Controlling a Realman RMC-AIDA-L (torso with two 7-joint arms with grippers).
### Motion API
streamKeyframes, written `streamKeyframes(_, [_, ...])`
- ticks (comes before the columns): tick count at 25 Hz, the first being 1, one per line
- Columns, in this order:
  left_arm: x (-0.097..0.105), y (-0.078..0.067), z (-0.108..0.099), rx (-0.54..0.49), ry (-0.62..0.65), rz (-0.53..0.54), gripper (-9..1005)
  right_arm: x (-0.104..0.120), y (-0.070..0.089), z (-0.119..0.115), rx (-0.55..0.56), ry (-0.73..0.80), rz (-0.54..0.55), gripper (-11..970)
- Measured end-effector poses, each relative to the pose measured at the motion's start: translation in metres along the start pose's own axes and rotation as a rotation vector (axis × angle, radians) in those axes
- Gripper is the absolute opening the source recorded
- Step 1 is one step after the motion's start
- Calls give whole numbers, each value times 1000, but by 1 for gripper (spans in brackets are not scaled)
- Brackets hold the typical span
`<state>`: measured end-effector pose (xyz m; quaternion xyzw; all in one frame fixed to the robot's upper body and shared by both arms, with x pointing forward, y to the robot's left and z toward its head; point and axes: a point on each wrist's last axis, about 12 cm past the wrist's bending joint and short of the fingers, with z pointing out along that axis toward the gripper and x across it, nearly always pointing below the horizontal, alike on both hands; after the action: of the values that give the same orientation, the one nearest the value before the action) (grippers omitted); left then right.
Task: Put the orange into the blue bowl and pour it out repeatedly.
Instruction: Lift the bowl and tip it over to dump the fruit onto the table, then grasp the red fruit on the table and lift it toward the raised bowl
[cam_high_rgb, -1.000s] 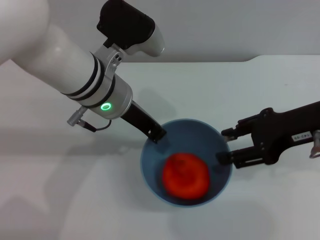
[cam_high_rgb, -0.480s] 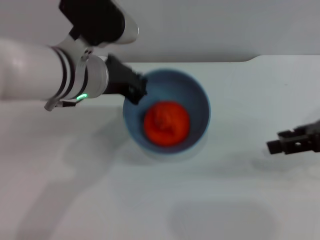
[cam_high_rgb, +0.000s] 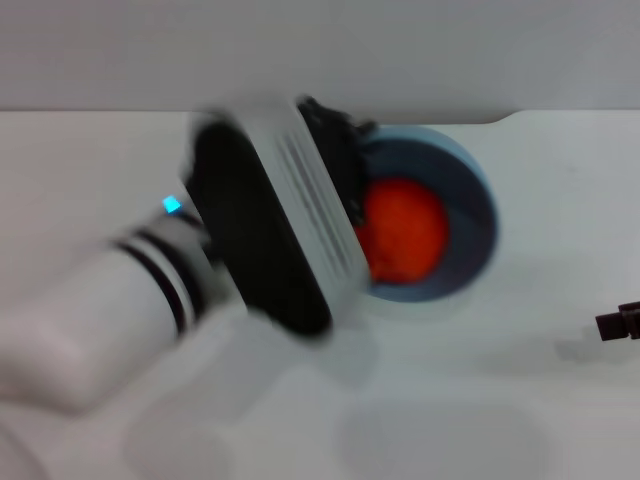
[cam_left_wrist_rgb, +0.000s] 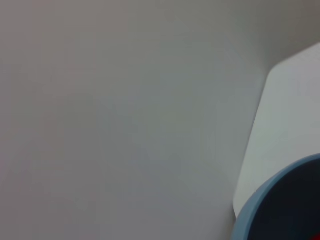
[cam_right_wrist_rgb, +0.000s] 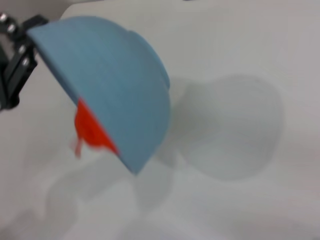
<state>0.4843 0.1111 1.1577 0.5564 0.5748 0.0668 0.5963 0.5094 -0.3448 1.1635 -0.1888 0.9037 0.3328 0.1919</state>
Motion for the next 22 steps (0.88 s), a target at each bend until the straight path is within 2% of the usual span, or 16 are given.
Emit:
streamKeyframes(2, [-4,-15,-2,-46,-66,86,-2,1,0,-1,0,-2,4,579])
streamKeyframes(3, [-4,-15,-2,-46,-66,86,-2,2,-1,-1,-1,-3,7,579])
streamKeyframes(4, [-5,-24,-2,-75,-98,138,-2,2,-1,-1,-1,-4,9,579])
streamKeyframes(6, [-1,-52,-3,-151,-170,319,-2,3,-1,-2,-3,-4,12,579])
streamKeyframes(7, [0,-59,-3,-175,-187,376,-2,3,-1,-2,-3,-5,13,579])
streamKeyframes(10, [5,-70,-2,-223,-211,489,-2,4,-1,-2,-3,-5,17,580])
streamKeyframes(12, [8,-72,-1,-253,-214,520,-2,4,-1,-2,-3,-6,20,580])
streamKeyframes(16, [10,-66,0,-321,-211,473,-2,5,-1,-2,-4,-6,22,580])
streamKeyframes(20, [11,-53,-1,-382,-198,327,-2,4,-1,-1,-4,-4,20,580])
streamKeyframes(22, [10,-42,-1,-408,-188,206,-2,3,0,0,-4,-2,16,580])
